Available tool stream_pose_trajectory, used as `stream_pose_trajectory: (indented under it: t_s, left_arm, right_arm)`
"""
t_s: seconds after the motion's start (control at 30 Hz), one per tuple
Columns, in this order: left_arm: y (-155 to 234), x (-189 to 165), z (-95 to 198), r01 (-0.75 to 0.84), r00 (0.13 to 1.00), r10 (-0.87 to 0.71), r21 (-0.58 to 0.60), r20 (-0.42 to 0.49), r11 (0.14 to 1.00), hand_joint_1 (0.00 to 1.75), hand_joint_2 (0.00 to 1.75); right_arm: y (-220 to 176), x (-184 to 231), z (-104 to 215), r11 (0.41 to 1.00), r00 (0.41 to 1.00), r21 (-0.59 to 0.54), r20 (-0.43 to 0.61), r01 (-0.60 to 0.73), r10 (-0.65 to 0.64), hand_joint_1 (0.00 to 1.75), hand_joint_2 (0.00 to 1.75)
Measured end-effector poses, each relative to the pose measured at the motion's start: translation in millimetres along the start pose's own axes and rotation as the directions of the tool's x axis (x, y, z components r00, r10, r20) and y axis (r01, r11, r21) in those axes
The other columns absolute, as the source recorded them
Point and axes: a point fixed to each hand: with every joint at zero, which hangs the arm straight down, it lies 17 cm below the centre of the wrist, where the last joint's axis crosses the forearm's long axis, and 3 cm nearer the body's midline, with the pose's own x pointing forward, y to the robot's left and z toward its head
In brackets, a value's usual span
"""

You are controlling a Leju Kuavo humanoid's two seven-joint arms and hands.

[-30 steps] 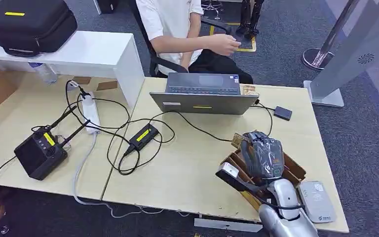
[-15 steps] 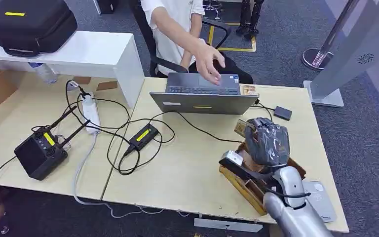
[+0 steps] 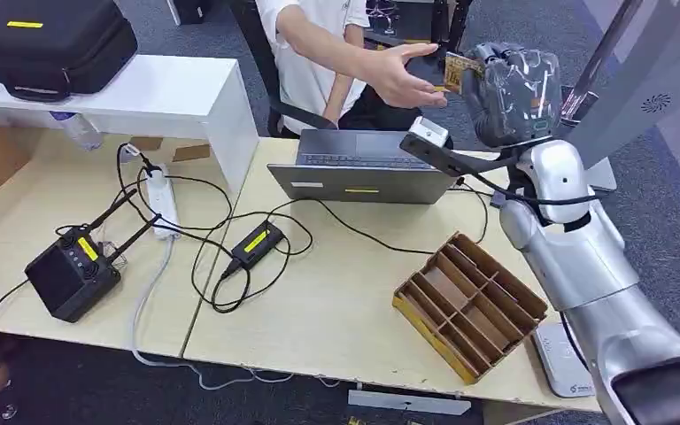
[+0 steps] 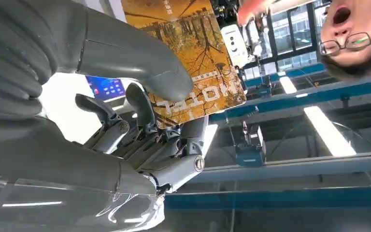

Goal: Pass the card to the sensor for recognition and then transmit it.

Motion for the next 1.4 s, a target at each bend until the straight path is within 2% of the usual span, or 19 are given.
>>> stream_pose_trajectory:
  t_s: [0.27, 0.47, 0.57, 0.87, 1.37, 1.4]
  left_arm:
    - [0, 0, 0, 0.003, 1.000, -0.003, -0.001, 0.001, 1.000, 0.00, 1.75]
    - [-1, 2, 0, 0.017, 1.000, -0.017, -0.007, 0.010, 1.000, 0.00, 1.75]
    - [-1, 2, 0, 0.019, 1.000, -0.019, -0.007, 0.011, 1.000, 0.00, 1.75]
    - [-1, 2, 0, 0.019, 1.000, -0.019, -0.008, 0.012, 1.000, 0.00, 1.75]
    - [-1, 2, 0, 0.019, 1.000, -0.019, -0.008, 0.012, 1.000, 0.00, 1.75]
    - [-1, 2, 0, 0.019, 1.000, -0.019, -0.008, 0.012, 1.000, 0.00, 1.75]
  right_arm:
    - [2, 2, -3, 1.000, 1.000, 0.009, 0.006, -0.012, 0.012, 1.75, 1.75]
    - [3, 1, -26, 0.998, 0.999, 0.040, -0.005, -0.049, 0.049, 1.75, 1.75]
    - [10, -3, -33, 0.997, 0.999, 0.073, -0.032, -0.026, 0.028, 1.75, 1.75]
    - [39, -5, -25, 0.989, 0.999, 0.148, -0.048, -0.008, 0.015, 1.75, 1.75]
    - [53, -5, -17, 0.983, 0.998, 0.186, -0.053, -0.011, 0.021, 1.75, 1.75]
    - [53, -5, -17, 0.982, 0.998, 0.187, -0.052, -0.011, 0.022, 0.00, 1.75]
